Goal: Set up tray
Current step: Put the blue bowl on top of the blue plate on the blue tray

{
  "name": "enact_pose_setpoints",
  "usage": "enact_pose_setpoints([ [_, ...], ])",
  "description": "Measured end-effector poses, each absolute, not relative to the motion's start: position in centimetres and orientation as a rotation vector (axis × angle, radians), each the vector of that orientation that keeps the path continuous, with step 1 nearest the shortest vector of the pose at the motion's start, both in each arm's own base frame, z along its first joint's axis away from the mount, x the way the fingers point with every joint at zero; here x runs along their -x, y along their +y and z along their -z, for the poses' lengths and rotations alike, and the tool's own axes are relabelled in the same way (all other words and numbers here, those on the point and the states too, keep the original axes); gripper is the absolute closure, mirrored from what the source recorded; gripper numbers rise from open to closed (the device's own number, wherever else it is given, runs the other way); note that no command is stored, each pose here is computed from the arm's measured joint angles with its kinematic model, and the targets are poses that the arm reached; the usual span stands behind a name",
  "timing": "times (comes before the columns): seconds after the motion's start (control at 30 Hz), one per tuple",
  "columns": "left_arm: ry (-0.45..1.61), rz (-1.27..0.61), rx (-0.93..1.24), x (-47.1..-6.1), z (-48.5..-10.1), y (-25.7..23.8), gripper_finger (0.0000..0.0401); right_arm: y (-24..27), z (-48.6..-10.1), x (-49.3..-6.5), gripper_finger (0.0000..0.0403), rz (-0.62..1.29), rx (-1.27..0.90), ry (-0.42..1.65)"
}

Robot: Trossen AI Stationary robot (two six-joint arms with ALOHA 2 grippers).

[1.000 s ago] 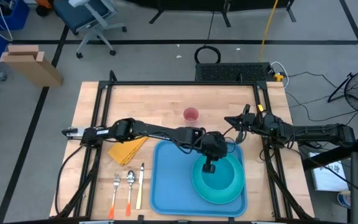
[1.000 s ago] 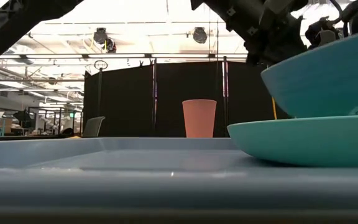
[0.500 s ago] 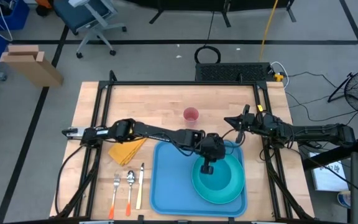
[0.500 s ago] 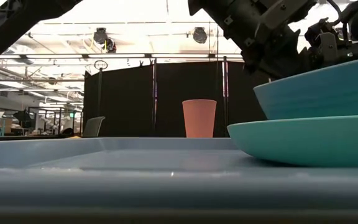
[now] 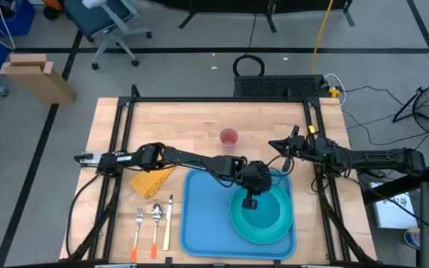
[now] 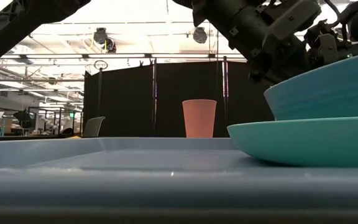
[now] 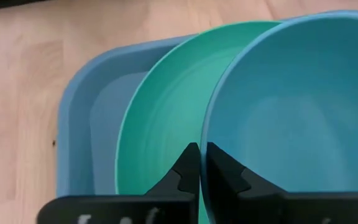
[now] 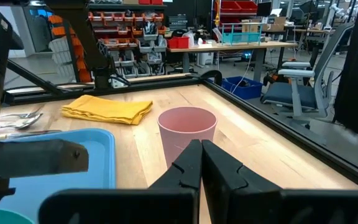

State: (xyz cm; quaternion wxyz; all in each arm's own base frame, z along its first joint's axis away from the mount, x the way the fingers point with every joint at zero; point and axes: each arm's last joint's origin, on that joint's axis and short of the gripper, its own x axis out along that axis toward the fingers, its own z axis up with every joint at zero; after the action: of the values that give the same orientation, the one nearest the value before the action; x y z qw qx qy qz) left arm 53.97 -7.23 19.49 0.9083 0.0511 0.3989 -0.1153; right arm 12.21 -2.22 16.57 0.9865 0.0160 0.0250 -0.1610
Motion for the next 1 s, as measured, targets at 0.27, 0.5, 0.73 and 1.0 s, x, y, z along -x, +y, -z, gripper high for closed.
enact_pose_setpoints([
  [0.27, 0.809, 0.258, -0.157, -54.0, -19.6, -7.5, 0.0379, -2.2, -16.5, -12.2, 0.0403, 0.322, -0.032, 0.053],
  [0.5, 0.805, 0.27, -0.175, -54.0, -19.6, -7.6, 0.0374, -2.2, -16.5, -12.2, 0.0403, 0.322, -0.032, 0.053],
  [0.73, 0.795, 0.292, -0.19, -54.0, -19.6, -7.7, 0.0312, -2.2, -16.5, -12.2, 0.0403, 0.321, -0.032, 0.053],
  [1.0, 0.74, 0.279, -0.281, -53.7, -21.6, -7.9, 0.0236, -2.2, -16.5, -12.2, 0.0403, 0.321, -0.032, 0.054],
])
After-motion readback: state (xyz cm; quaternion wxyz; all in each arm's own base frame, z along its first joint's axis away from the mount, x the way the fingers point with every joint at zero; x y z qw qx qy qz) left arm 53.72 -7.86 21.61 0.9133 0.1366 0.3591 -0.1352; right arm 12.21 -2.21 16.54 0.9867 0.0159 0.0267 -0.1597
